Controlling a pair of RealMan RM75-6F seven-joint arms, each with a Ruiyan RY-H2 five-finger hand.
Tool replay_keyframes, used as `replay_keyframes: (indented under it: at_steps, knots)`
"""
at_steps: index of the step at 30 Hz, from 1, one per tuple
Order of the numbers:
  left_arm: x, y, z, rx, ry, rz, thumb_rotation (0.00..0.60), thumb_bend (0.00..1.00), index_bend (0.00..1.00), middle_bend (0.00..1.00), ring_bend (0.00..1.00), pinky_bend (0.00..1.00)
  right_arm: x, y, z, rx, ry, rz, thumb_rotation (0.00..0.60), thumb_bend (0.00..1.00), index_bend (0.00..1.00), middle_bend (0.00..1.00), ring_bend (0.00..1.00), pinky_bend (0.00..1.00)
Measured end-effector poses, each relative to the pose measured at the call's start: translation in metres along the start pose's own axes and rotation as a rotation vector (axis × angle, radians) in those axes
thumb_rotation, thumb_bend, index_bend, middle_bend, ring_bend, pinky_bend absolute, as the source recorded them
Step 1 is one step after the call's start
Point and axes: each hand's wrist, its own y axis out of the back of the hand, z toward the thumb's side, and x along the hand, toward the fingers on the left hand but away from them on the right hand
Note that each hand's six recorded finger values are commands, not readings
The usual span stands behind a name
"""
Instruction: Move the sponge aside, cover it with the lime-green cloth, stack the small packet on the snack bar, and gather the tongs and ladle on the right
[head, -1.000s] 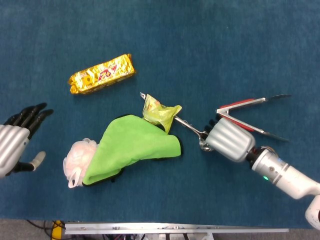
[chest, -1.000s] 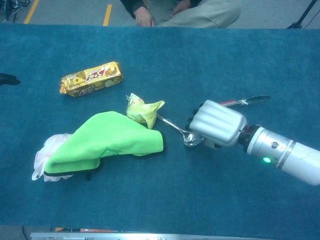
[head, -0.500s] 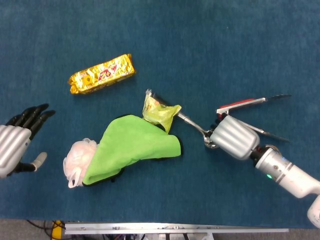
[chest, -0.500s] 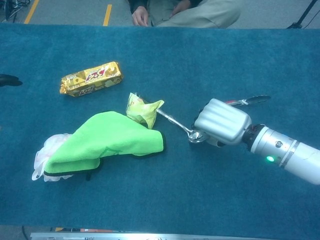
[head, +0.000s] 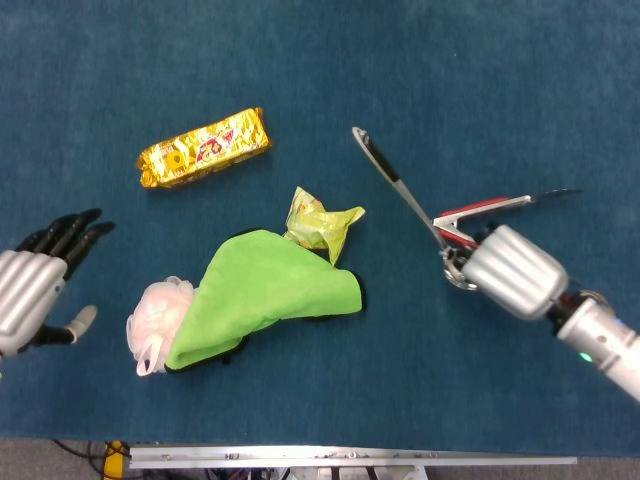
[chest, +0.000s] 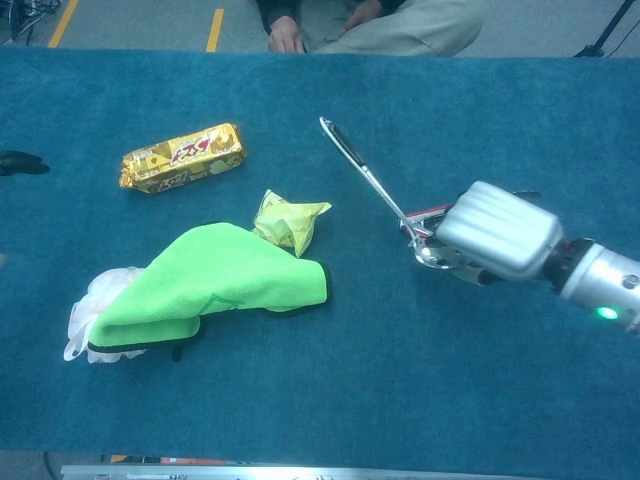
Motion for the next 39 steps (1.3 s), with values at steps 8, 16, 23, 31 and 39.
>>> replay_keyframes:
  at_steps: [8,16,23,31,39]
  knots:
    - [0.003,-0.004,0.006,0.008,-0.012,-0.018,0.6,0.37,0.0,0.0,0.0,0.15,0.027,-0.009,-0.01,-0.018,-0.019,0.074,0.6,0.34,0.76,0.71,0.64,0.64]
    - [0.004,-0.005,0.008,0.013,-0.014,-0.021,0.6,0.37,0.0,0.0,0.0,0.15,0.041,-0.018,-0.014,0.001,-0.005,0.152,0.6,0.34,0.68,0.65,0.57,0.64]
    - [0.008,-0.005,0.008,0.015,-0.016,-0.02,0.6,0.38,0.0,0.0,0.0,0.15,0.05,-0.022,-0.023,0.031,-0.014,0.213,0.6,0.34,0.36,0.5,0.44,0.6]
    - [0.013,-0.004,0.012,0.026,-0.026,-0.021,0.6,0.37,0.0,0.0,0.0,0.15,0.061,-0.014,-0.033,0.046,-0.027,0.242,0.6,0.34,0.23,0.42,0.38,0.58]
    - [0.015,0.001,0.015,0.035,-0.027,-0.011,0.6,0.37,0.0,0.0,0.0,0.15,0.063,0.01,-0.044,-0.016,-0.062,0.179,0.6,0.33,0.23,0.42,0.38,0.58]
